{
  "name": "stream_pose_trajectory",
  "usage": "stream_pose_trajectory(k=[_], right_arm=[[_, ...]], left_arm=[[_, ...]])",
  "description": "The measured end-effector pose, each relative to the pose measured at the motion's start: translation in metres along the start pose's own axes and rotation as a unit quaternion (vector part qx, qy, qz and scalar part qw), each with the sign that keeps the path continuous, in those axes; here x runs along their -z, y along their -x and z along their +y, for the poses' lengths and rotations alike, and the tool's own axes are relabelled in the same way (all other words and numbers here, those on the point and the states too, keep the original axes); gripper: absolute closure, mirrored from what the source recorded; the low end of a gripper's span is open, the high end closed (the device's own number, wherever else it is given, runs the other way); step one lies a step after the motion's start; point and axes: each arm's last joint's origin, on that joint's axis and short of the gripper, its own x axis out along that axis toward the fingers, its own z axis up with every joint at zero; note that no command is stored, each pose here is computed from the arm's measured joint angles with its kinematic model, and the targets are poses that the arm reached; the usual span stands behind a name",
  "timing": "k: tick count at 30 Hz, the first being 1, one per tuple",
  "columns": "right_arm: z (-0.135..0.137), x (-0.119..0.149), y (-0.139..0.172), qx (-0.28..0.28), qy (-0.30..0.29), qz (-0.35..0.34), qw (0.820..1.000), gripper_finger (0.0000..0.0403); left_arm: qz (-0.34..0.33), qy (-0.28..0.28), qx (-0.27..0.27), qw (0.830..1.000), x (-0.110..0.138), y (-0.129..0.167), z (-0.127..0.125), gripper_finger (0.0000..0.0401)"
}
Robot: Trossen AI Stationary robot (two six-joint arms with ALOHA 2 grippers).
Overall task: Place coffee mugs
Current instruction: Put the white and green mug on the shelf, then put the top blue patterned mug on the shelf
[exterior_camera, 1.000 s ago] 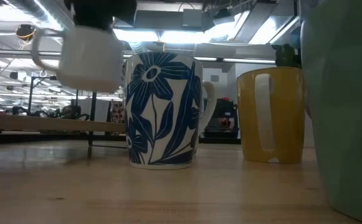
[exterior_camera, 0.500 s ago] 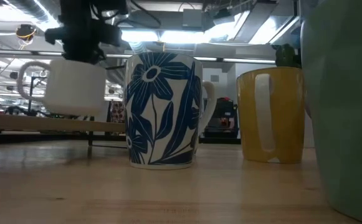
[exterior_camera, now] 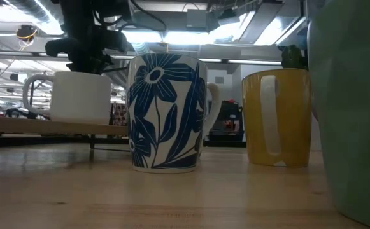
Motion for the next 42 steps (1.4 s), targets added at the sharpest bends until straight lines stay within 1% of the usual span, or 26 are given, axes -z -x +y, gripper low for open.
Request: stream_pose_trajectory(k=[4, 9, 19, 21, 27, 31, 34, 38, 42], right_arm=[[0.000, 0.000, 0.000, 0.000, -0.001, 0.000, 1.000, 0.0260], [0.000, 0.000, 0.000, 0.000, -0.001, 0.000, 1.000, 0.0260], [0.000, 0.000, 0.000, 0.000, -0.001, 0.000, 1.000, 0.0260], [0.000, 0.000, 0.000, 0.000, -0.001, 0.000, 1.000, 0.0260], [0.000, 0.000, 0.000, 0.000, -0.001, 0.000, 1.000, 0.0260], [0.000, 0.000, 0.000, -0.003, -0.001, 0.001, 1.000, 0.0260], [0.000, 0.000, 0.000, -0.004, -0.001, 0.001, 1.000, 0.0260], [0.000, 0.000, 0.000, -0.004, 0.005, 0.001, 1.000, 0.0260], [0.000, 0.000, 0.000, -0.004, 0.005, 0.001, 1.000, 0.0260]], left_arm=[[0.003, 0.000, -0.014, 1.000, 0.001, -0.001, 0.006, 0.0382], [0.011, 0.009, -0.023, 1.000, 0.003, -0.003, 0.011, 0.0354], [0.011, 0.004, -0.021, 1.000, 0.002, -0.001, 0.008, 0.0326], [0.013, 0.015, -0.020, 1.000, 0.001, 0.002, 0.009, 0.0317], [-0.022, 0.036, -0.019, 0.999, -0.011, 0.024, 0.015, 0.0278], [-0.026, 0.068, 0.011, 0.997, -0.015, 0.039, 0.017, 0.0253], [-0.026, 0.093, 0.040, 0.995, -0.017, 0.050, 0.013, 0.0242], [-0.032, 0.110, 0.067, 0.991, -0.022, 0.072, 0.006, 0.0238], [-0.073, 0.135, 0.122, 0.981, -0.032, 0.099, -0.002, 0.0238]])
